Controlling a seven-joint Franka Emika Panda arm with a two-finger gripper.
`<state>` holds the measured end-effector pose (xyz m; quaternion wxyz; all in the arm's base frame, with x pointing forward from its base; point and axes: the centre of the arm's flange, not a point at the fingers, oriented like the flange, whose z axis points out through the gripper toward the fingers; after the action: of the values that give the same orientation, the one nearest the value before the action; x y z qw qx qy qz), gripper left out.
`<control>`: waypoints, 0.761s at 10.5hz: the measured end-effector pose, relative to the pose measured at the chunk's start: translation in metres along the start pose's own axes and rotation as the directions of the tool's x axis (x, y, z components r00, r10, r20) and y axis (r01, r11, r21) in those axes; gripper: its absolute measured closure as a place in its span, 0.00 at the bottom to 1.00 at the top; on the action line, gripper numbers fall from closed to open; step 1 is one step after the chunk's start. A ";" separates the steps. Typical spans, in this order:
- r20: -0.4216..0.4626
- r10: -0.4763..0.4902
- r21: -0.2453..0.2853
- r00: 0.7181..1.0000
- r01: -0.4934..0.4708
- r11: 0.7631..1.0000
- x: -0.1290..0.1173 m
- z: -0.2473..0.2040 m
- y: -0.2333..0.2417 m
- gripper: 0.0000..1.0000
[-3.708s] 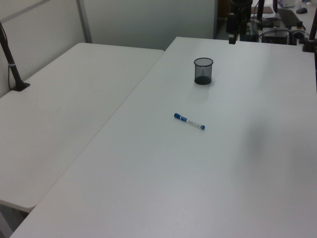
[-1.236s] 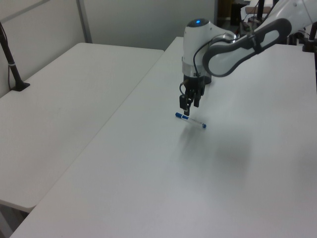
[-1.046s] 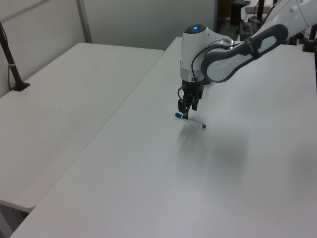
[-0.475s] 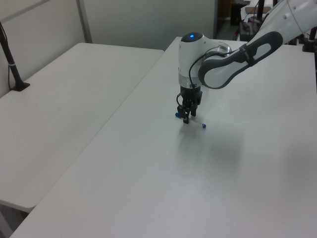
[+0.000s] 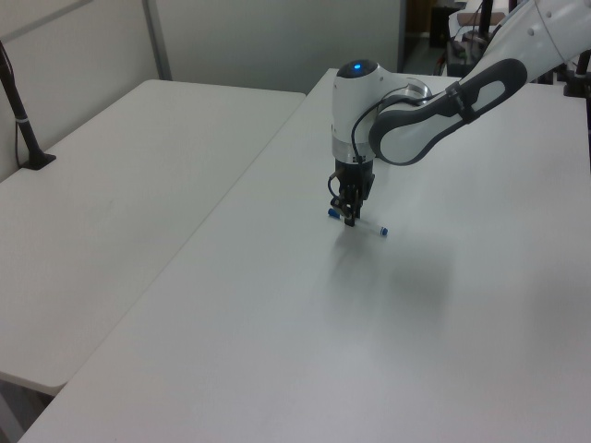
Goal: Insert the marker
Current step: 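Close the gripper around the marker's middle, then lift the marker and carry it over the black mesh cup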
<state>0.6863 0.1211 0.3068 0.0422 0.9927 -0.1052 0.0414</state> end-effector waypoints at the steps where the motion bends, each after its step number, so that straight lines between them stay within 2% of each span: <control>1: 0.001 0.000 0.000 1.000 0.000 1.000 0.000 0.001 0.000 0.82; 3: -0.007 0.003 0.001 1.000 -0.003 1.000 0.003 -0.003 0.002 0.82; 5: -0.069 0.027 0.005 0.997 -0.027 1.000 0.023 -0.030 0.017 0.82; 8: -0.188 0.094 -0.003 0.978 -0.097 0.995 0.054 -0.083 0.082 0.82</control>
<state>0.7159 0.0378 0.3999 0.0559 0.9779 -0.1485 0.1363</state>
